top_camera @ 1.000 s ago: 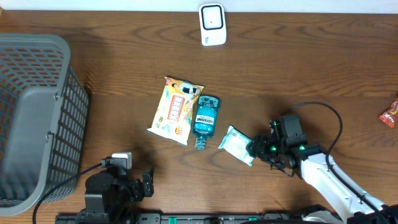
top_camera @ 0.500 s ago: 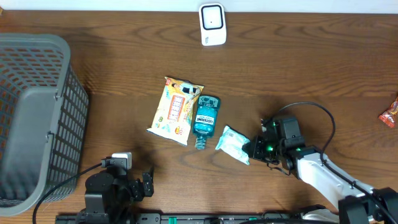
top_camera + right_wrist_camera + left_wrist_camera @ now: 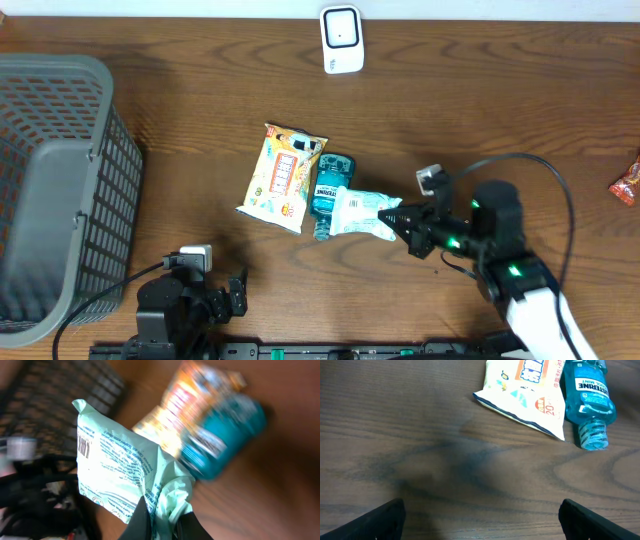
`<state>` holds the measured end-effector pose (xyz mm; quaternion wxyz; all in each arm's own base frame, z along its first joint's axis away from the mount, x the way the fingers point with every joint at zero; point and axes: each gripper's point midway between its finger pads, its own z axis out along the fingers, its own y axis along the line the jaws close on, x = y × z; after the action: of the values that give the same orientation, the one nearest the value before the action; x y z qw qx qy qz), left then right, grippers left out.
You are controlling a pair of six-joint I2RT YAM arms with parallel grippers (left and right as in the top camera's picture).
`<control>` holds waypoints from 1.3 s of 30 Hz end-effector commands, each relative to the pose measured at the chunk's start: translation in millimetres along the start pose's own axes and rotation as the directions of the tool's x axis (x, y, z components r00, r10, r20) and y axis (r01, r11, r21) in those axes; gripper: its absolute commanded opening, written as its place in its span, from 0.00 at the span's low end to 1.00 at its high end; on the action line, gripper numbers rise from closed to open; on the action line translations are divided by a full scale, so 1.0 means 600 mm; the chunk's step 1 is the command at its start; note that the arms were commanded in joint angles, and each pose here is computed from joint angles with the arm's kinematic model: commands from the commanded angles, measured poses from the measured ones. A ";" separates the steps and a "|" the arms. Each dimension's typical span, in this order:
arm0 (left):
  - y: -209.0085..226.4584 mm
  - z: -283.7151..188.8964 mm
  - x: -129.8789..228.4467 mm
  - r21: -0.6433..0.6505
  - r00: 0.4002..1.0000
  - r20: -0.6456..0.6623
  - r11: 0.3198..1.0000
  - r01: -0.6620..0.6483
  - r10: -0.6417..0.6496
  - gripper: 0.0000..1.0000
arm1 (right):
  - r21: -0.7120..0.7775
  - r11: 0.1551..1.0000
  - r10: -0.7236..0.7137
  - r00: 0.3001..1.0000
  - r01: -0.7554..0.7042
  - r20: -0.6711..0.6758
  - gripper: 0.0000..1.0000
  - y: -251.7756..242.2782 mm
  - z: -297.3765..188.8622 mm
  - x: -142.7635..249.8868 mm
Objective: Scan the item barcode
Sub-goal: 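Lift the green packet and carry it up to the scanner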
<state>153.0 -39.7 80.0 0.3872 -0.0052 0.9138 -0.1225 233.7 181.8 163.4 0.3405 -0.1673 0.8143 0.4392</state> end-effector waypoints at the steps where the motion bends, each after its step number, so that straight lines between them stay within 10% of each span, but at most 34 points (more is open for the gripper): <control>1: 0.003 0.004 0.017 -0.007 0.999 -0.038 1.000 0.011 -0.011 0.98 | -0.103 0.981 -0.158 0.983 0.167 0.090 0.01 0.069 -0.036 -0.031; 12: 0.003 0.004 0.017 -0.007 0.999 -0.038 1.000 0.011 -0.011 0.98 | -0.081 0.965 -0.231 0.957 0.248 0.175 0.01 0.104 -0.073 -0.044; 28: 0.003 0.004 0.017 -0.007 0.999 -0.038 1.000 0.011 -0.011 0.98 | 0.544 0.811 -0.365 0.913 0.217 0.180 0.01 -0.127 -0.006 -0.181; 39: 0.003 0.004 0.017 -0.007 0.999 -0.038 1.000 0.010 -0.011 0.98 | 0.815 0.313 -0.596 0.769 0.487 -0.231 0.01 -0.243 0.063 -0.352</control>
<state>153.0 -39.7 80.0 0.3872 -0.0052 0.9138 -0.1225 454.6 142.7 204.3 0.5564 -0.1809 0.8109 0.0128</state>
